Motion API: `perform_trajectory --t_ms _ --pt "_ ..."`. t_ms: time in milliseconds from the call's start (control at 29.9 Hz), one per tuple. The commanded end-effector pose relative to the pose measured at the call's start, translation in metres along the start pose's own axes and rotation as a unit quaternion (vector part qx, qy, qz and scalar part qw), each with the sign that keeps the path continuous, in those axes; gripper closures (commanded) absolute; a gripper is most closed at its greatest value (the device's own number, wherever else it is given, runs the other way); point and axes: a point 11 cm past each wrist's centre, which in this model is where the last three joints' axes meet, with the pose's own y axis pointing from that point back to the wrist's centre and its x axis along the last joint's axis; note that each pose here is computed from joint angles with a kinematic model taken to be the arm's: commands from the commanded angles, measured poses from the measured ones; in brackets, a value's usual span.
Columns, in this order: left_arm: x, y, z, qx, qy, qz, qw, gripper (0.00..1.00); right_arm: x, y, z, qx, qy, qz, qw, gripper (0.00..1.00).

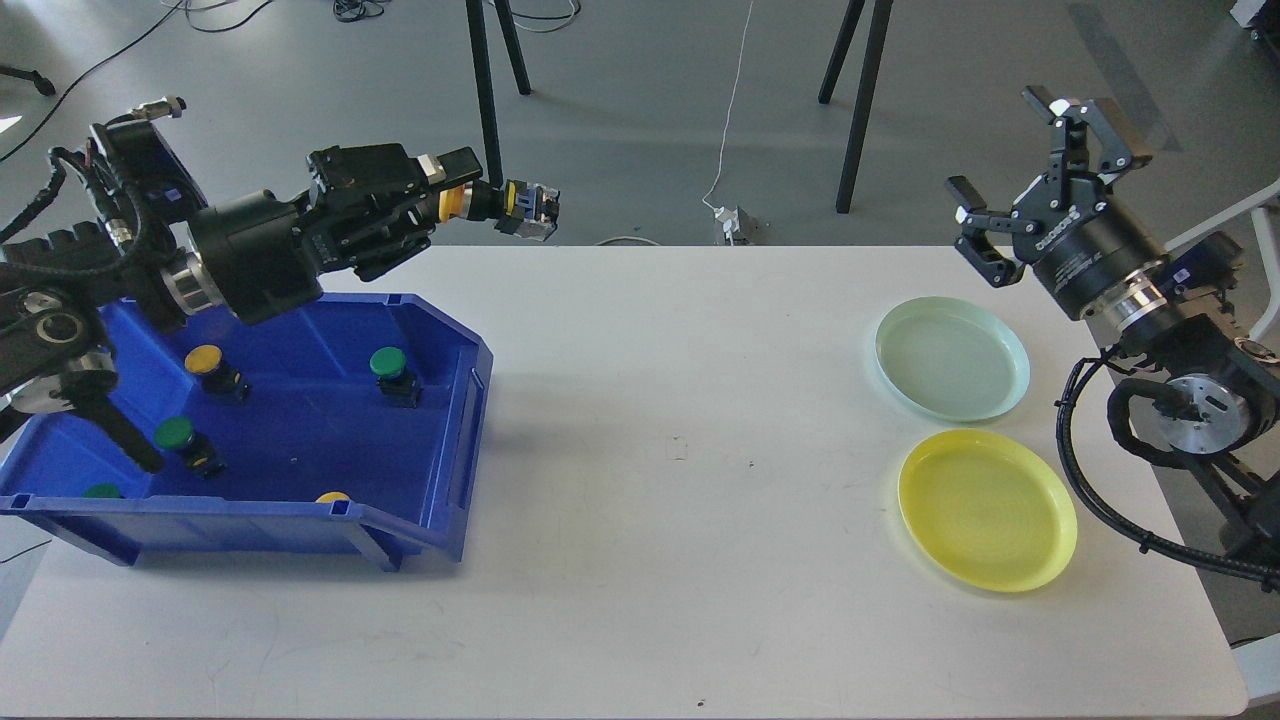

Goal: Pass button and place on color plate
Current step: 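Lift the yellow button out of the bin with the left gripper, then bring the right gripper toward the left gripper's yellow button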

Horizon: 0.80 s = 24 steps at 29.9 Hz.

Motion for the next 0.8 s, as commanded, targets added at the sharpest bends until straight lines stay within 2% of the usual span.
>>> perform_trajectory --t_ms 0,301,401,769 --pt "0.000 -0.016 -0.019 -0.013 0.049 0.022 0.998 0.88 -0.029 -0.006 0.006 0.013 0.007 -0.041 0.999 0.00" --pt "-0.005 -0.020 -0.028 -0.014 0.063 0.023 0.998 0.88 -0.116 -0.065 0.022 0.045 -0.045 -0.133 0.989 0.00" --pt "-0.005 -0.020 -0.028 -0.014 0.064 0.023 0.998 0.88 -0.145 -0.086 0.036 0.037 -0.057 -0.156 0.985 0.00" --pt "-0.005 -0.021 -0.028 -0.015 0.064 0.023 0.998 0.88 -0.192 -0.124 0.050 0.029 -0.074 -0.179 0.981 0.00"
